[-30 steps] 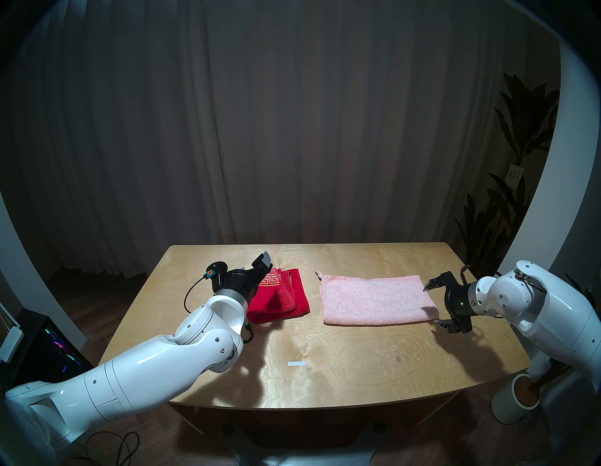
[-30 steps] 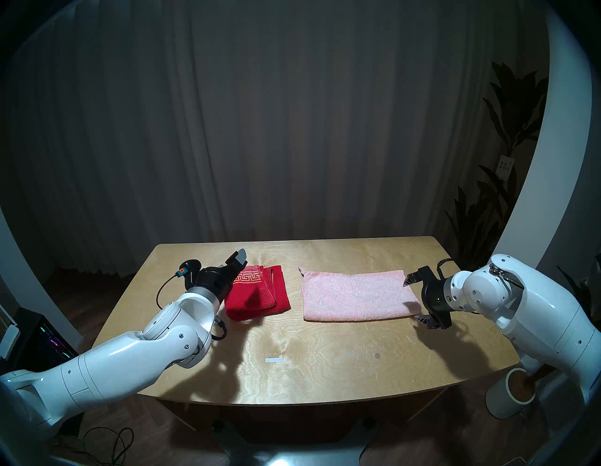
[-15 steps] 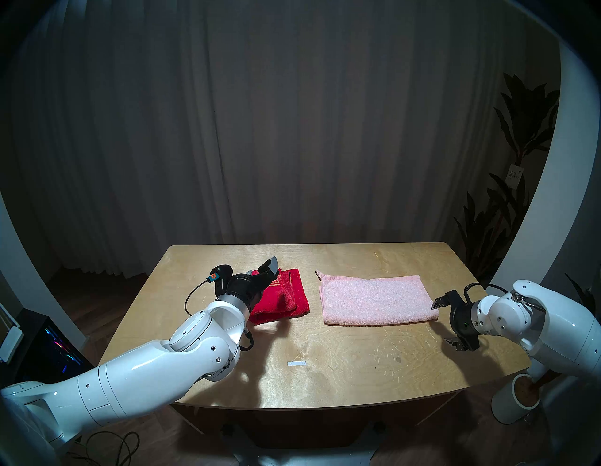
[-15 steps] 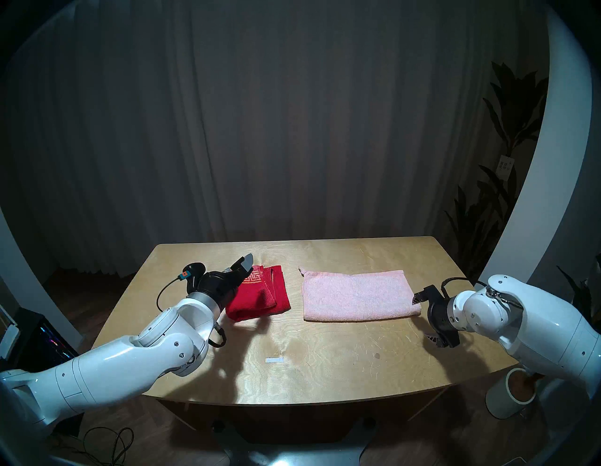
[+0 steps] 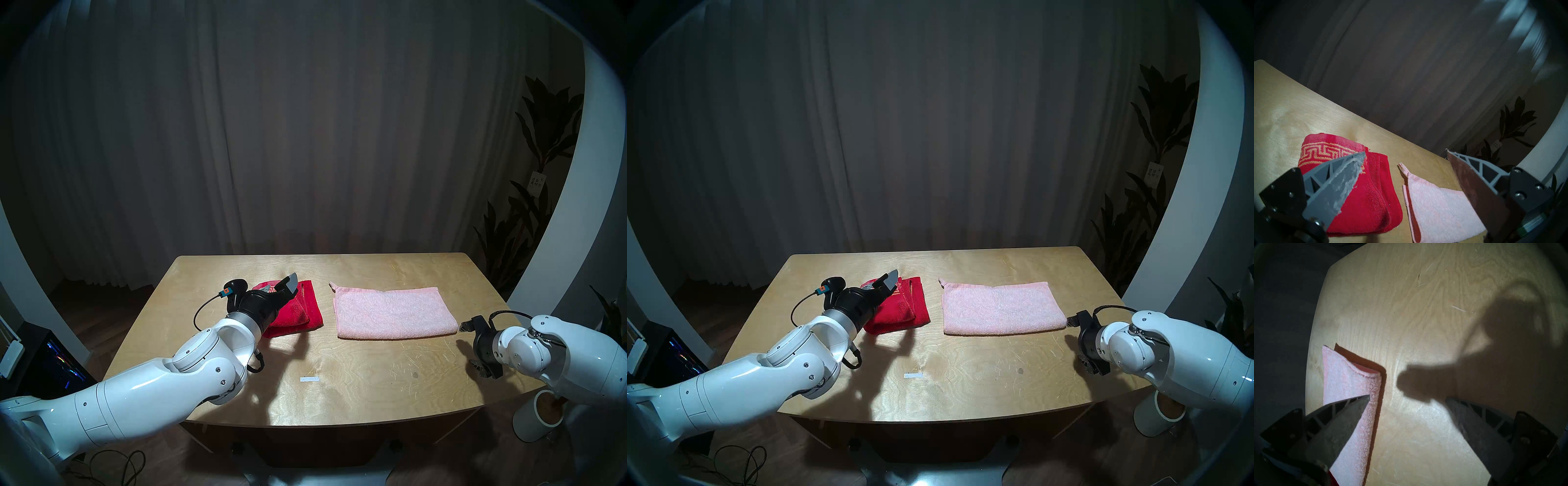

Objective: Fold each towel twice and stack them on table

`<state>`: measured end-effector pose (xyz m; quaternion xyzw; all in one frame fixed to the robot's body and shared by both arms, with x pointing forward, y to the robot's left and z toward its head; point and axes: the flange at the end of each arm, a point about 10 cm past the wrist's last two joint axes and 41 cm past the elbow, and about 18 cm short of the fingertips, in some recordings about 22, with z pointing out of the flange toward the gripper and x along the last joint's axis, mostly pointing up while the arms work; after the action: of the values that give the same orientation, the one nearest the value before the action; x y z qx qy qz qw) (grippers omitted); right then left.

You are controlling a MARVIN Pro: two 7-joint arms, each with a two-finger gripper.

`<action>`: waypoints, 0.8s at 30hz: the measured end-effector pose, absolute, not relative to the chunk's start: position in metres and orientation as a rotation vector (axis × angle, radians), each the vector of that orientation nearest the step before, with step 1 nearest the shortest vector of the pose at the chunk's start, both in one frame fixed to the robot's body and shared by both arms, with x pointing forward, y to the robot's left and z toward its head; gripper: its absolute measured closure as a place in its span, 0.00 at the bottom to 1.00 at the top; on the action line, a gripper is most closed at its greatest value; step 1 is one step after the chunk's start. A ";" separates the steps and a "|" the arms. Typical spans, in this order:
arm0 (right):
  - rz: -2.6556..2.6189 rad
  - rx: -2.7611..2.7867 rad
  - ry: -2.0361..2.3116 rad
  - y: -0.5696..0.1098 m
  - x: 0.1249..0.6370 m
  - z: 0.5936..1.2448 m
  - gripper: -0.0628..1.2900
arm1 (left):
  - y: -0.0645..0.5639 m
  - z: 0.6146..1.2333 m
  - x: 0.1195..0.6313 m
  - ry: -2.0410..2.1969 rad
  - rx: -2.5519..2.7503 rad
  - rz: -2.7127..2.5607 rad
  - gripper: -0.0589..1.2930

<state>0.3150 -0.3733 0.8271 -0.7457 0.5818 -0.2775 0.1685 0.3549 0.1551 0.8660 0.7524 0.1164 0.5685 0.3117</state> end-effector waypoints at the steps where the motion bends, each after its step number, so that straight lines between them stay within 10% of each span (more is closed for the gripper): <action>1: -0.799 -2.115 1.654 -0.373 0.314 0.827 0.04 | 0.155 0.866 0.354 0.303 1.986 1.498 0.06; 24: -1.233 -1.769 1.627 -0.369 0.289 0.817 0.05 | 0.152 0.868 0.342 0.266 1.945 1.390 0.06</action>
<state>0.2890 -0.3685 0.8171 -0.6391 0.5878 -0.4455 0.2182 0.3415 0.1517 0.8684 0.7544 0.1031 0.5392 0.3599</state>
